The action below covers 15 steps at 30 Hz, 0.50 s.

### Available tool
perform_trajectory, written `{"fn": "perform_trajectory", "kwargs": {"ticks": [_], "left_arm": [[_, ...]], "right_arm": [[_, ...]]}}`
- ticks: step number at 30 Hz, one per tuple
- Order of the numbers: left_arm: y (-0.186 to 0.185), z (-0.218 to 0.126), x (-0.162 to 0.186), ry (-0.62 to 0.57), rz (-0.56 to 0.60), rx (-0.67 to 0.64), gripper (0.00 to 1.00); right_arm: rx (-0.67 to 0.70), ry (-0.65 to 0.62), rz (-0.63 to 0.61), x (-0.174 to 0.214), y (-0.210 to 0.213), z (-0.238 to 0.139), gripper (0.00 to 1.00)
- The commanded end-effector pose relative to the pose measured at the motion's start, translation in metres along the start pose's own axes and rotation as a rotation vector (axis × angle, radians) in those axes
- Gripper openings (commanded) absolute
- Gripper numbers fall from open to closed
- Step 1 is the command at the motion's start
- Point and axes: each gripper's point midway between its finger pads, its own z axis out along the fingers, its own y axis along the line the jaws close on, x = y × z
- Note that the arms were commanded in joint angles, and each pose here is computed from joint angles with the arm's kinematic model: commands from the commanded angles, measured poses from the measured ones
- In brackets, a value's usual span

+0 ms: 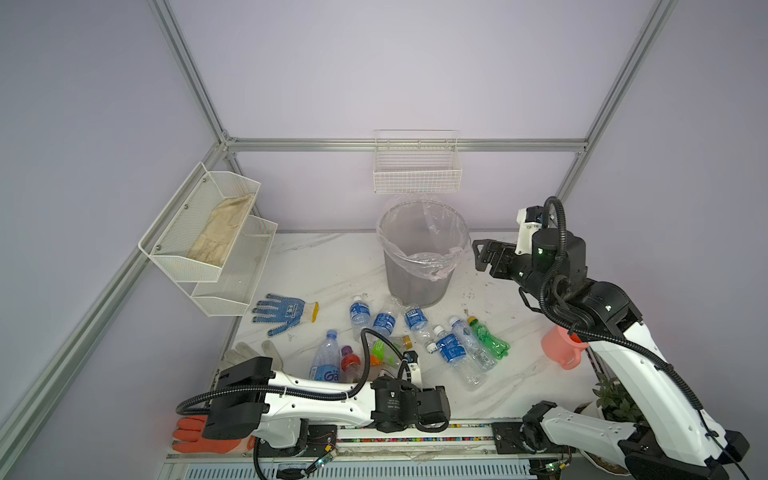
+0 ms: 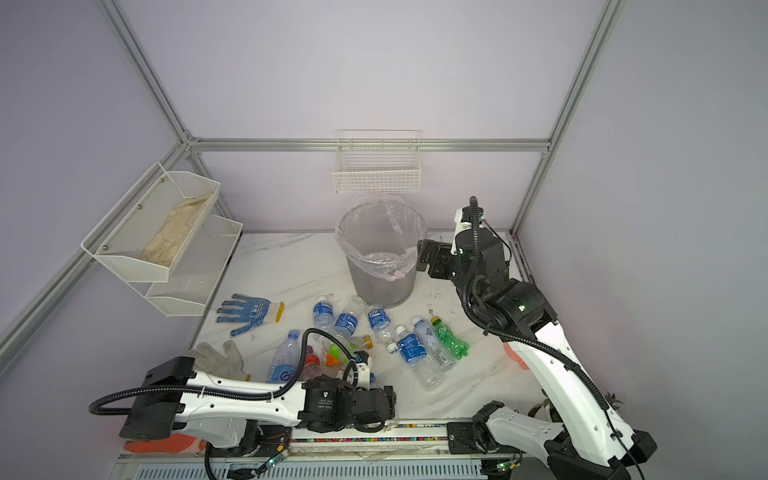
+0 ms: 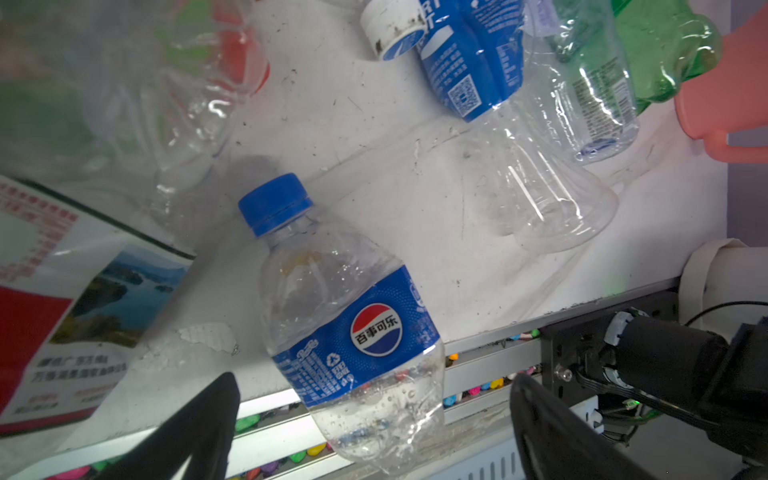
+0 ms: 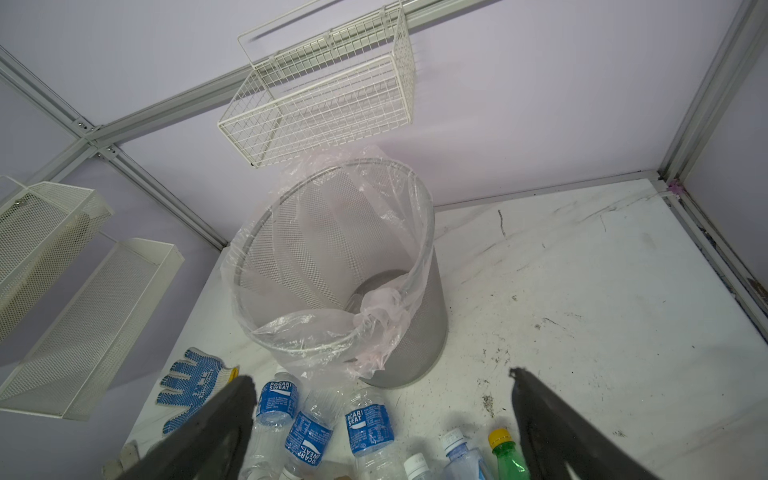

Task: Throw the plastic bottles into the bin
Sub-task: 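Lower the left gripper onto the blue-capped Pepsi bottle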

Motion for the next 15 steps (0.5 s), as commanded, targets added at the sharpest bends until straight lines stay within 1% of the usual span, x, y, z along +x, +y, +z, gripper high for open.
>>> {"fn": "perform_trajectory", "kwargs": {"ticks": [1, 11, 15], "left_arm": [[0.004, 0.007, 0.002, -0.015, -0.124, 0.035, 1.00], [0.007, 0.031, 0.018, 0.021, -0.163, 0.019, 1.00], [0.010, 0.036, 0.021, 0.027, -0.173, 0.005, 1.00]], "right_arm": [[0.007, -0.005, 0.018, 0.002, -0.003, 0.000, 0.97], [0.020, -0.001, 0.020, 0.006, -0.006, 0.002, 0.97], [0.029, -0.001, 0.021, 0.008, -0.009, 0.001, 0.97]]}}
